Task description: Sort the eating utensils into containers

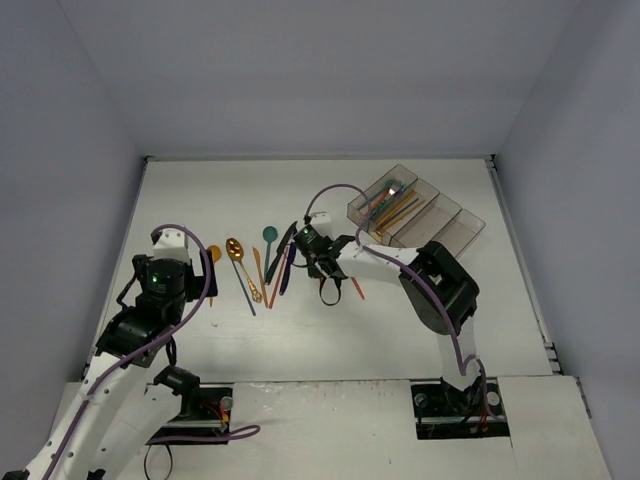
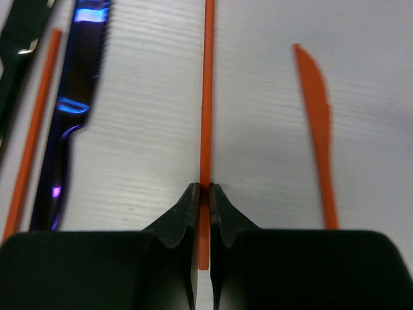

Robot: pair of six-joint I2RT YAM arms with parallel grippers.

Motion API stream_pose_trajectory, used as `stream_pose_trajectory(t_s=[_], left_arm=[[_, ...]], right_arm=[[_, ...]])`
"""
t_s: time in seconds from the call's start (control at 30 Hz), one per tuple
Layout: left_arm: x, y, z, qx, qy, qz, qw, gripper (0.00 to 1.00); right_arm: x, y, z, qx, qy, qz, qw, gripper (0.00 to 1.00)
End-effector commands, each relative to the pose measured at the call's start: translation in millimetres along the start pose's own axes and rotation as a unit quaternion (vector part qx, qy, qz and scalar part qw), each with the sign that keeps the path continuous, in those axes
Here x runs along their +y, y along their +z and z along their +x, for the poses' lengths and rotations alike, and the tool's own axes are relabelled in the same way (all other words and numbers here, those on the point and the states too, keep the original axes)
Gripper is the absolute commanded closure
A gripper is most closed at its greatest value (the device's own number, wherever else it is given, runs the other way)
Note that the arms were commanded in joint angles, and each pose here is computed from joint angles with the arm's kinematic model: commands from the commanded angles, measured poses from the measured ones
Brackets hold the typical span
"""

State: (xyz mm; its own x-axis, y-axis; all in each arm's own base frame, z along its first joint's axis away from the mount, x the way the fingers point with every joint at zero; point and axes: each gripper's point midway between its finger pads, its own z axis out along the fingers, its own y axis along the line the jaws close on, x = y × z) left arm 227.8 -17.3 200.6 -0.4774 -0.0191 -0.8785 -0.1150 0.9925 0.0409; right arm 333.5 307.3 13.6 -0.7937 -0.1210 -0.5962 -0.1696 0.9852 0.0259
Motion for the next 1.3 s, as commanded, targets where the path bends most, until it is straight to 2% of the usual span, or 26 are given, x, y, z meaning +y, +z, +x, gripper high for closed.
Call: stream_pose_trajectory(t_s=[0.0,0.13,0.23,0.47,0.67,0.87,0.93,1.03,1.1,1.17,1.27], left_arm=[[-2.4,0.9,-17.2,-0.026,-0.007,0.003,1.0,0.03],[-2.7,1.9,-16.2,-0.023,-0.005,0.003,1.0,0.02],[-2.8,1.7,-16.3,-0.024,-0.006,0.003,1.0,0.03],[-2.8,1.4,-16.8,-0.024,-0.006,0.003,1.0,0.03],[-2.7,1.7,-16.9,-0.024,-0.007,0.003,1.0,0.03],[-2.1,1.5,-16.9,-0.025,-0.007,0.001,1.0,0.02],[-1.8,1.5,-16.2,-0.024,-0.007,0.001,1.0,0.02],[-2.0,1.6,-16.7,-0.024,-0.007,0.001,1.0,0.03],[-2.2,1.8,-16.5,-0.024,-0.007,0.002,1.0,0.03],[-3.4,1.8,-17.1,-0.024,-0.006,0.005,1.0,0.03],[-9.3,2.8,-17.7,-0.025,-0.001,0.02,0.999,0.02]], right_arm=[[-33.2,-55.2,-73.4,-0.072,0.044,-0.005,0.996,1.0],[-62.1,-86.5,-120.6,-0.129,0.087,0.001,0.988,1.0],[-104.9,-100.0,-149.4,-0.163,0.145,0.029,0.976,1.0],[-206.9,-77.8,-161.0,-0.164,0.3,0.103,0.934,1.0],[-241.9,-44.2,-159.1,-0.145,0.364,0.128,0.911,1.0],[-239.5,-11.9,-153.1,-0.111,0.371,0.118,0.914,0.98],[-238.7,-11.3,-155.0,-0.112,0.37,0.116,0.915,0.88],[-234.0,-20.6,-165.7,-0.124,0.345,0.11,0.924,0.64],[-225.7,-32.1,-174.6,-0.136,0.321,0.102,0.932,0.54],[-214.7,-45.1,-182.1,-0.147,0.294,0.09,0.94,0.48],[-200.6,-65.4,-183.5,-0.158,0.251,0.078,0.952,0.47]])
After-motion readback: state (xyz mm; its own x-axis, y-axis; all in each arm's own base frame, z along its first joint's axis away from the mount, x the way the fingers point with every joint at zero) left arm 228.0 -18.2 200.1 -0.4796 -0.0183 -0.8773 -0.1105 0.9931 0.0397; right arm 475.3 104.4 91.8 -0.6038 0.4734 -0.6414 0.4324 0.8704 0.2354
